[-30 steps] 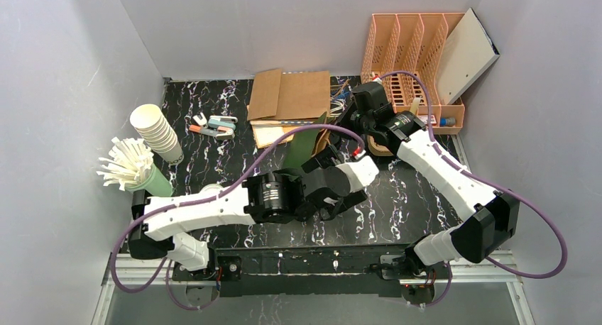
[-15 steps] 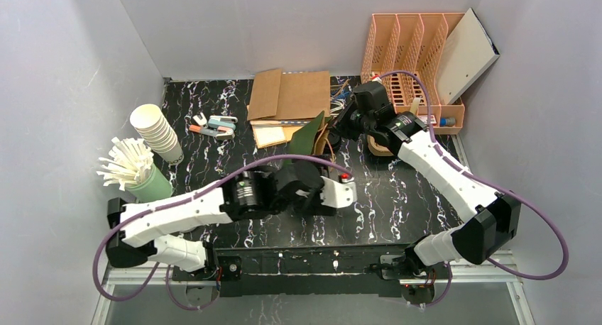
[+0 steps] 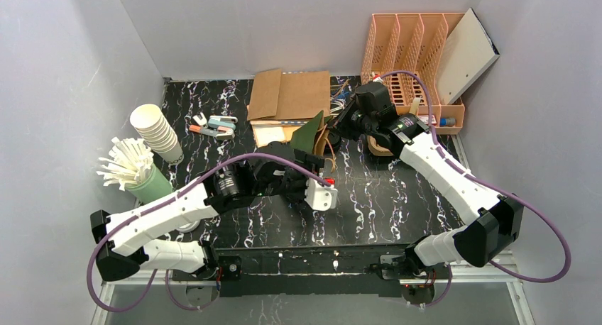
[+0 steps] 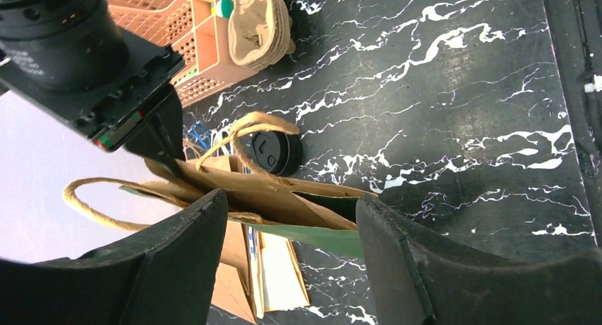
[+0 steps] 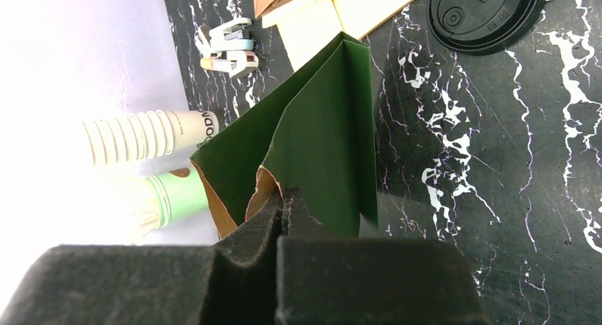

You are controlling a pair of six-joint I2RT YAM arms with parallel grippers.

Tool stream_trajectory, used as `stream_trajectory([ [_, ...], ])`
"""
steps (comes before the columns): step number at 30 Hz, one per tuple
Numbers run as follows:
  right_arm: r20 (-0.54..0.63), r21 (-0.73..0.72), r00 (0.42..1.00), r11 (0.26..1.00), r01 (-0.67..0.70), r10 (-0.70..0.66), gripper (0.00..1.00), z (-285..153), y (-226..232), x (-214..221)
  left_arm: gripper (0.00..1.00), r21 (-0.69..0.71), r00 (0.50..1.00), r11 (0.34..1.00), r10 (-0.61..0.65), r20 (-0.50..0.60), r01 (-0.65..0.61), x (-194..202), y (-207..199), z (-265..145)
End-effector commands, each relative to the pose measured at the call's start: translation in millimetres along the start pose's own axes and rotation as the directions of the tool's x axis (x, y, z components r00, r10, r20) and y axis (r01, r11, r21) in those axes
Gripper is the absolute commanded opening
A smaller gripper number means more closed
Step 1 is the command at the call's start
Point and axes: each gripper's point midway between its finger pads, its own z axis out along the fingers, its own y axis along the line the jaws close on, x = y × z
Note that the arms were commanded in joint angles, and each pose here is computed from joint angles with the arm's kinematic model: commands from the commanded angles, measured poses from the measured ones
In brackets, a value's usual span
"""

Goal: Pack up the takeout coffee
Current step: Open the takeout bag.

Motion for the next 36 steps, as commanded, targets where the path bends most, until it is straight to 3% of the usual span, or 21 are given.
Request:
stream_trajectory([
  [1,0.026,-0.063,1.0,0.998,-0.007,0.009,0.01,-12,16,-6,0.64,-0.003,0.992,0.997,0.072,0.1,-0.072,-24,12,-7],
  [5,0.021,-0.062,1.0,0.998,-0.006,0.007,0.01,-12,15,-5,0.56,-0.039,0.985,0.996,0.081,0.151,-0.076,-35,19,-12],
  [11,0.02,-0.064,1.0,0.998,-0.004,0.005,0.01,-12,16,-5,0.46,-0.031,0.99,0.994,0.109,0.088,-0.107,-26,23,6],
  [17,0.015,-0.069,1.0,0.998,-0.004,0.005,0.01,-12,16,-4,0.49,-0.05,0.987,0.986,0.159,0.01,-0.159,-14,32,23],
  [24,0.011,-0.07,1.0,0.998,-0.004,0.005,0.01,-11,16,-3,0.42,-0.067,0.982,0.981,0.182,-0.051,-0.185,-7,41,37],
  [28,0.008,-0.069,1.0,0.998,-0.006,0.007,0.01,-10,15,-2,0.36,-0.089,0.981,0.978,0.186,-0.048,-0.19,-9,46,40],
  [34,0.006,-0.068,1.0,0.998,-0.006,0.007,0.01,-8,15,-2,0.17,-0.108,0.982,0.976,0.184,-0.044,-0.188,-12,51,43],
  [36,0.004,-0.064,1.0,0.998,-0.007,0.007,0.01,-7,14,-1,0.17,-0.115,0.987,0.98,0.161,-0.005,-0.161,-20,53,41],
])
